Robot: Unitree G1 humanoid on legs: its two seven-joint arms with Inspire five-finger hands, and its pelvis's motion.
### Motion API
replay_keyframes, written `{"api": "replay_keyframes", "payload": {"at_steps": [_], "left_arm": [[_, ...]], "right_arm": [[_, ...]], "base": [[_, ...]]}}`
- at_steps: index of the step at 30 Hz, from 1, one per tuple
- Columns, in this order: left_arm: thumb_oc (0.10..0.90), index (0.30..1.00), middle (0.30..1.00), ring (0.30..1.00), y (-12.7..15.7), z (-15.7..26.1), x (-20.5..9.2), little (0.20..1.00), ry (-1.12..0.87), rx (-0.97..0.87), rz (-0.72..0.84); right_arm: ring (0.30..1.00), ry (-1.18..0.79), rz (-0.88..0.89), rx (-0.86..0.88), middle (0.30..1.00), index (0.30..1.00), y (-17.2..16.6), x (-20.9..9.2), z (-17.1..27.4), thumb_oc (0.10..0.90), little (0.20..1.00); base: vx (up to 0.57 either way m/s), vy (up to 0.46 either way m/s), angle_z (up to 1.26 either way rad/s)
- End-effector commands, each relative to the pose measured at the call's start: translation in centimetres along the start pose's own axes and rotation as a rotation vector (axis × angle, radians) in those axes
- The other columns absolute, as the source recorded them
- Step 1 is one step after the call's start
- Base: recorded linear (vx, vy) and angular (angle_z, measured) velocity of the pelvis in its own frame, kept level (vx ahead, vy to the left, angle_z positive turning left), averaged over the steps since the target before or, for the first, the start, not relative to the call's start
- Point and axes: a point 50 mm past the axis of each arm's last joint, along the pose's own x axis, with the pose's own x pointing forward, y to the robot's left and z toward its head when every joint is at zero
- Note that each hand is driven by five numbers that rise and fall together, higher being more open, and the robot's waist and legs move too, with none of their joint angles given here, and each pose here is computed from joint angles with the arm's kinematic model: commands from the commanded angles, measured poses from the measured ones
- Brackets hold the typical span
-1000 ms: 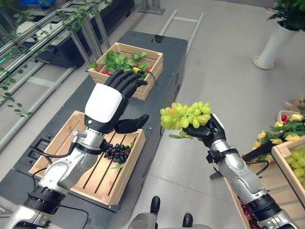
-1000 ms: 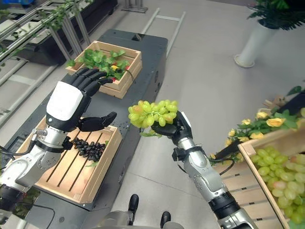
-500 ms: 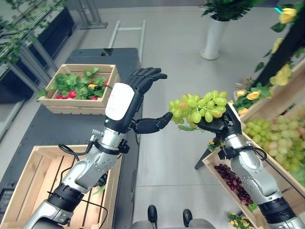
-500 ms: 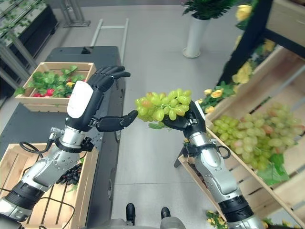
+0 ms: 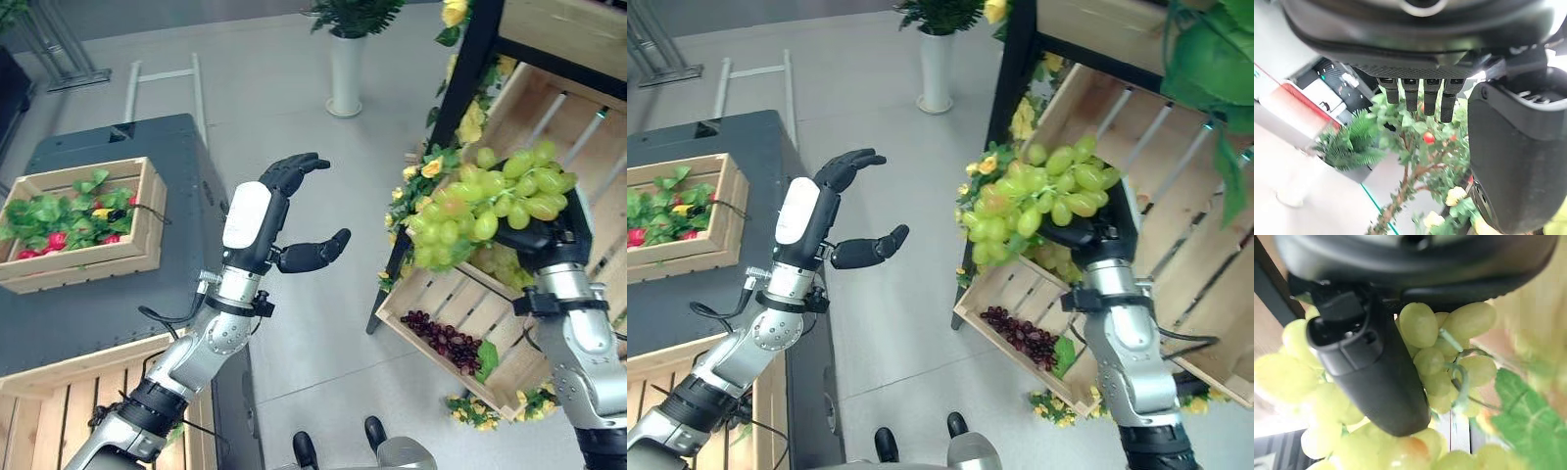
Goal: Pick up the fruits from the basket on one side to the basket on the other side
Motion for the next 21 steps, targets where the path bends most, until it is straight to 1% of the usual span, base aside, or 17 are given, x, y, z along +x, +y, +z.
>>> {"api": "replay_keyframes", "payload": {"at_steps": [1,4,9,10,12,14,18,19,21], "left_arm": [[0.8,0.9,0.9,0.9,0.7,1.0,1.9,0.9,-0.079,-0.029,0.112],[0.8,0.9,0.9,0.9,0.5,0.9,1.9,0.9,-0.067,-0.033,0.112],[0.8,0.9,0.9,0.9,0.0,0.7,1.6,0.9,-0.051,-0.03,0.106],[0.8,0.9,0.9,0.9,0.0,0.5,1.5,0.9,-0.039,-0.031,0.109],[0.8,0.9,0.9,0.9,-0.1,0.4,1.4,0.9,-0.031,-0.03,0.111],[0.8,0.9,0.9,0.9,-0.2,0.2,1.2,0.9,-0.024,-0.032,0.112],[0.8,0.9,0.9,0.9,-0.4,0.3,1.2,0.9,-0.023,-0.035,0.113],[0.8,0.9,0.9,0.9,-0.6,0.4,1.3,0.9,-0.021,-0.039,0.111],[0.8,0.9,0.9,0.9,-0.8,0.4,1.3,0.9,-0.017,-0.043,0.106]], "right_arm": [[0.3,-0.422,0.03,0.08,0.3,0.3,-0.2,0.7,7.3,0.4,0.3],[0.3,-0.442,-0.012,0.088,0.3,0.3,-0.8,0.6,7.6,0.4,0.3],[0.3,-0.456,-0.107,0.049,0.3,0.3,-2.0,0.2,7.9,0.4,0.3],[0.3,-0.448,-0.166,0.038,0.3,0.3,-2.7,0.0,7.9,0.4,0.3],[0.3,-0.439,-0.21,0.045,0.3,0.3,-3.3,-0.2,7.7,0.4,0.3],[0.3,-0.408,-0.297,0.07,0.3,0.3,-4.4,-0.6,7.2,0.4,0.3],[0.3,-0.351,-0.365,0.088,0.3,0.3,-5.2,-0.8,6.3,0.4,0.3],[0.3,-0.301,-0.402,0.076,0.3,0.3,-5.5,-0.8,5.6,0.4,0.3],[0.3,-0.259,-0.439,0.077,0.3,0.3,-6.0,-0.7,5.0,0.4,0.3]], "base": [[0.02,0.011,-0.21],[0.02,0.011,-0.19],[0.01,0.0,-0.13],[0.01,-0.013,-0.07],[0.01,-0.014,-0.13],[0.01,-0.015,-0.13],[0.01,-0.011,-0.09],[0.02,-0.018,-0.2],[0.02,-0.025,-0.23]]}}
